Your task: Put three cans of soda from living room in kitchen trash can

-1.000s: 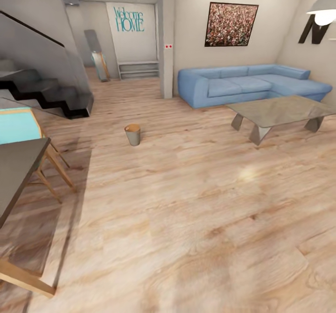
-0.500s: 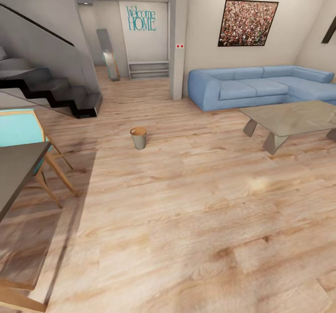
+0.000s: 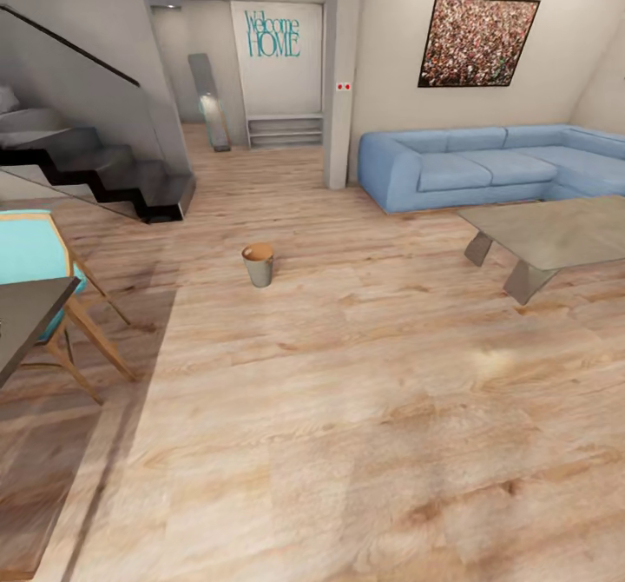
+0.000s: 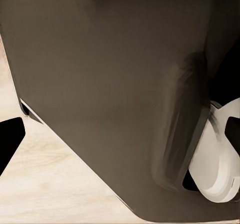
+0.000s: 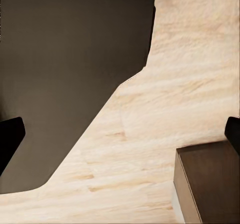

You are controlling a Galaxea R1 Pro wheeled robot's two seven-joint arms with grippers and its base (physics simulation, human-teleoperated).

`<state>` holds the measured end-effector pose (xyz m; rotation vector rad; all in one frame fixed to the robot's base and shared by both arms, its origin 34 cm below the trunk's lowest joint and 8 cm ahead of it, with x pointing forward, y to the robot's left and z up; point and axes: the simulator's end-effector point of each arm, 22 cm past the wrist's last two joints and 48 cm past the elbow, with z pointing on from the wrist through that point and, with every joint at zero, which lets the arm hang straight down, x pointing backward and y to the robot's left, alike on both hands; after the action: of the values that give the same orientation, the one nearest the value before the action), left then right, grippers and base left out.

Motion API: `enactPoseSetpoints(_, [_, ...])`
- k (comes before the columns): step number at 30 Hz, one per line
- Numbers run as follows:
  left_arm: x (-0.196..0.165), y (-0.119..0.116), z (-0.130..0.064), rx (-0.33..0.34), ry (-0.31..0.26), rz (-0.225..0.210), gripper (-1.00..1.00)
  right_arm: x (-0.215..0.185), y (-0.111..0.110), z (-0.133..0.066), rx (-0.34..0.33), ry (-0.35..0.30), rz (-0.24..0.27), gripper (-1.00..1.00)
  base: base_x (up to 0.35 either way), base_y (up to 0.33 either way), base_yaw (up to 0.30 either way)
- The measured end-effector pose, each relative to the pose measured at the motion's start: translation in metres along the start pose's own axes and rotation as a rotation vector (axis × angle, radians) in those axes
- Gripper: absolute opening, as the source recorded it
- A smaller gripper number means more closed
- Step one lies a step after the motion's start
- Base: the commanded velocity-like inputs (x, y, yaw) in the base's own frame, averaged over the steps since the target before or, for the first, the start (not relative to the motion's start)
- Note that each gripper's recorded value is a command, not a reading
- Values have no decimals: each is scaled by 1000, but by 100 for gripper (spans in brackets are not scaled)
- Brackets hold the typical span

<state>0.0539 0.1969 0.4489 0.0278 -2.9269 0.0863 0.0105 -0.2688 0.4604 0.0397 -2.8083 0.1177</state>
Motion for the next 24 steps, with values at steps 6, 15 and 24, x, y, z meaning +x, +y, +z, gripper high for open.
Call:
enactPoseSetpoints(6, [0, 0, 0, 0, 0, 0, 100, 0, 0, 0, 2, 0, 0, 100, 346, -130, 243])
enactPoseSetpoints(15, [-2, 0, 0, 0, -4, 0, 100, -2, 0, 0, 3, -5, 0, 100, 346, -126, 247])
enactPoseSetpoints(24, [-4, 0, 0, 0, -12, 1, 100, -4, 1, 0, 2, -12, 1, 100, 346, -121, 230])
